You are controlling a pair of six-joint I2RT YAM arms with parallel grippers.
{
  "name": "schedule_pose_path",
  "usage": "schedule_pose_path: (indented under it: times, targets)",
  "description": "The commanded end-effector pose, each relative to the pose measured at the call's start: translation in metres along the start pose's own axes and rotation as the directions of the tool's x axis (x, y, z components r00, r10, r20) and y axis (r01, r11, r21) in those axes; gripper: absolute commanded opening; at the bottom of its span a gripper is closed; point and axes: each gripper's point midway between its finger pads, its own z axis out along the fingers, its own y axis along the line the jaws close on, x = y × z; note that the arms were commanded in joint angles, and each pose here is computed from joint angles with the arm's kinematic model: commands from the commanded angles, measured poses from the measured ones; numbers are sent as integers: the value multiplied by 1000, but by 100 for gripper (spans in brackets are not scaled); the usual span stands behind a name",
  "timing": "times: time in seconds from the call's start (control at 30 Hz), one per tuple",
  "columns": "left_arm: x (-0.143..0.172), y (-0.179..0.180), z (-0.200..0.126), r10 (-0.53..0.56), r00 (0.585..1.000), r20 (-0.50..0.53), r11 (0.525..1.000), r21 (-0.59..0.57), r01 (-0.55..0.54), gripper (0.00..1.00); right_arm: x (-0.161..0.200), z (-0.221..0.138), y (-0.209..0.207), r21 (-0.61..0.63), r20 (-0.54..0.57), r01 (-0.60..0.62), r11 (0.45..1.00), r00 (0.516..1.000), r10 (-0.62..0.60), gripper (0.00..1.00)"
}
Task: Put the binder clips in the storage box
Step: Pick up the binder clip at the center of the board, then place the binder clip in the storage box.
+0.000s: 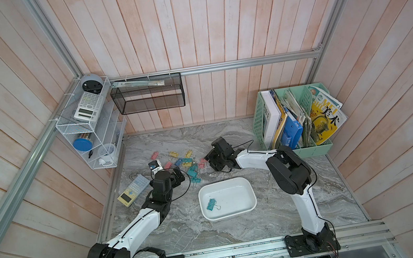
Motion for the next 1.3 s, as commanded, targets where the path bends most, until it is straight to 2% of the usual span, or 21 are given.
schedule_pose_path:
  times: [0.0,0.13,0.33,0.5,0.57,0.67,0.73,0.83,0.93,1.0,1.07,1.1,1.27]
  targets:
    - [-10,-4,0,13,1000,16,1000,-4,-13,100,3,6,18,-66,-21,-37,997,999,36,48]
    - [-9,-4,0,11,1000,15,1000,-5,-11,100,3,5,19,-77,-22,-36,996,999,35,36]
    - [-8,-4,0,11,1000,10,1000,-3,-11,100,4,0,20,-101,-23,-32,994,999,30,0]
    - [-9,-5,-1,12,1000,12,1000,0,-12,100,1,-26,27,-159,-14,20,987,1000,-23,0]
    - [-9,-5,0,12,1000,11,1000,1,-12,100,5,-47,40,-215,-24,76,974,996,-83,0]
    - [-9,-7,-1,19,1000,10,1000,10,-19,100,12,-86,45,-252,-21,223,941,971,-236,0]
    - [-9,-10,-1,30,1000,7,999,20,-30,100,21,-115,42,-250,-20,329,911,939,-344,0]
    - [-9,-17,-3,75,997,10,996,45,-75,100,44,-158,29,-255,-75,499,828,843,-532,0]
    - [-7,-34,-8,185,983,15,977,104,-185,100,76,-197,0,-250,-166,647,720,704,-690,0]
    - [-1,-47,-11,258,966,15,954,153,-257,100,98,-218,-25,-206,-237,750,629,586,-775,0]
    - [4,-57,-13,289,957,13,938,195,-286,100,116,-230,-47,-158,-314,820,549,486,-816,0]
    - [6,-61,-14,293,956,13,934,211,-289,100,126,-235,-53,-152,-355,835,528,452,-818,0]
    - [12,-68,-16,289,957,24,927,243,-286,100,158,-224,-74,-164,-479,835,526,398,-782,0]
